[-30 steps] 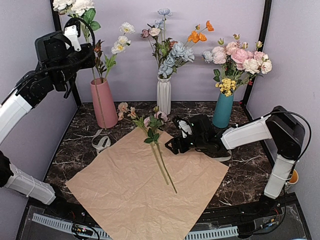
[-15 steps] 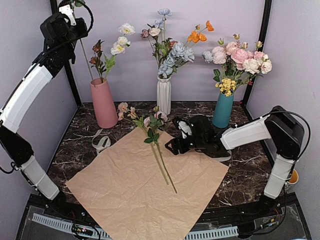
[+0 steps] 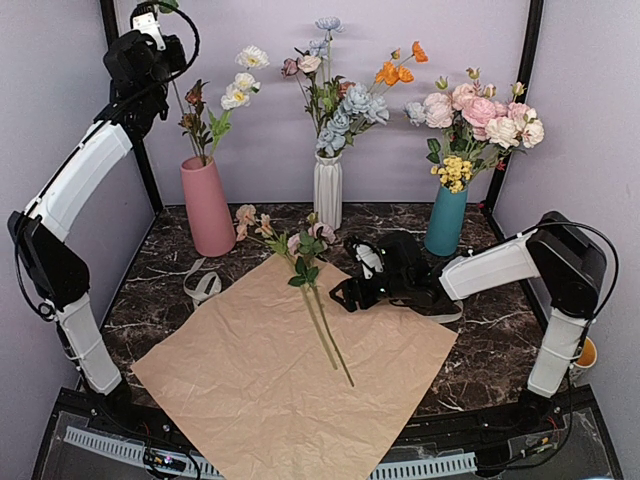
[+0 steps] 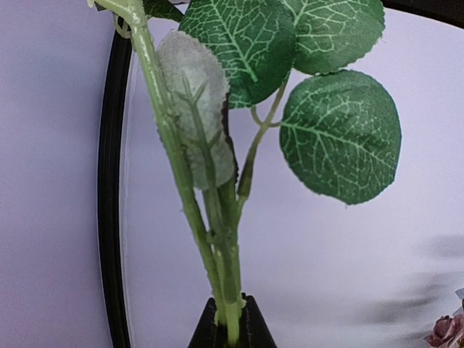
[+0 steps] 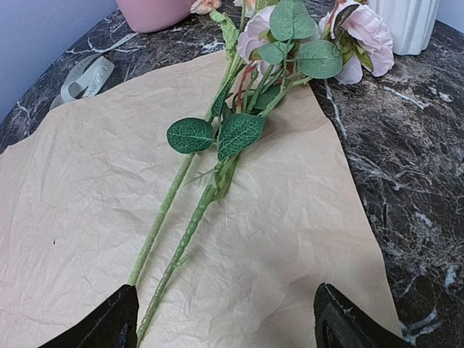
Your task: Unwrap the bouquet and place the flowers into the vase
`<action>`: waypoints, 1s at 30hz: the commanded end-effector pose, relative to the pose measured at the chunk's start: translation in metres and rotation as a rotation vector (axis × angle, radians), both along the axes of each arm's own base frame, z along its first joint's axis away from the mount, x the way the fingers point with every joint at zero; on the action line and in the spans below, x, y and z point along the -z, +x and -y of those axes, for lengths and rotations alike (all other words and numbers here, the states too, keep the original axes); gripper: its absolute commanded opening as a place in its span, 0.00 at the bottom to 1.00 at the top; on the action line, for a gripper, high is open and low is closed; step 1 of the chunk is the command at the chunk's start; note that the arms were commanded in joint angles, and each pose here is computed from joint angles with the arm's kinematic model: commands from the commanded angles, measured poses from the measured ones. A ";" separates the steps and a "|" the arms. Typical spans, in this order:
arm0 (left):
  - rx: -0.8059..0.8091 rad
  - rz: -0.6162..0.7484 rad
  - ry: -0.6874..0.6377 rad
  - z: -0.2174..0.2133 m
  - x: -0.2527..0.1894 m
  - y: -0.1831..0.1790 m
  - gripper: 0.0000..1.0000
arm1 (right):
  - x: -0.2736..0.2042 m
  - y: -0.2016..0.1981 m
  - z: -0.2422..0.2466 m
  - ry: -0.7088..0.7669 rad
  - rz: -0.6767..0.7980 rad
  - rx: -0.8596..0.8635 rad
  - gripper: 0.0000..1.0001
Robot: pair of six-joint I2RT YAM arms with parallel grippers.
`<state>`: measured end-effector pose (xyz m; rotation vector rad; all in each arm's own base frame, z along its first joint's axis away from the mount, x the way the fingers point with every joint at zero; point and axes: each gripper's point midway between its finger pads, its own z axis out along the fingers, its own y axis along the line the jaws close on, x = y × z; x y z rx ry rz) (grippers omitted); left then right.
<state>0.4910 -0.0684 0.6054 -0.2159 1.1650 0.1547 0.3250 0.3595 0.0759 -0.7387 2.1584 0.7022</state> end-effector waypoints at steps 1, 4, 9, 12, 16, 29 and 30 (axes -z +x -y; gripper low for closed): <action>-0.022 -0.009 0.014 -0.001 0.011 0.015 0.00 | -0.004 0.006 -0.003 0.019 0.008 0.006 0.83; -0.031 -0.054 0.013 -0.001 0.035 0.026 0.00 | -0.004 0.006 -0.002 0.018 0.008 0.007 0.83; -0.012 -0.145 0.000 -0.001 0.082 0.044 0.00 | -0.004 0.006 -0.004 0.021 0.005 0.002 0.83; 0.005 -0.231 -0.024 -0.003 0.121 0.055 0.00 | -0.003 0.005 -0.004 0.019 0.001 0.001 0.82; 0.058 -0.323 -0.063 -0.001 0.160 0.064 0.00 | -0.002 0.006 -0.004 0.017 0.000 0.003 0.82; 0.168 -0.529 -0.183 0.012 0.217 0.051 0.60 | -0.002 0.005 -0.005 0.019 -0.006 -0.001 0.82; 0.183 -0.545 -0.194 0.014 0.217 0.048 0.61 | -0.002 0.005 -0.005 0.019 -0.006 -0.001 0.82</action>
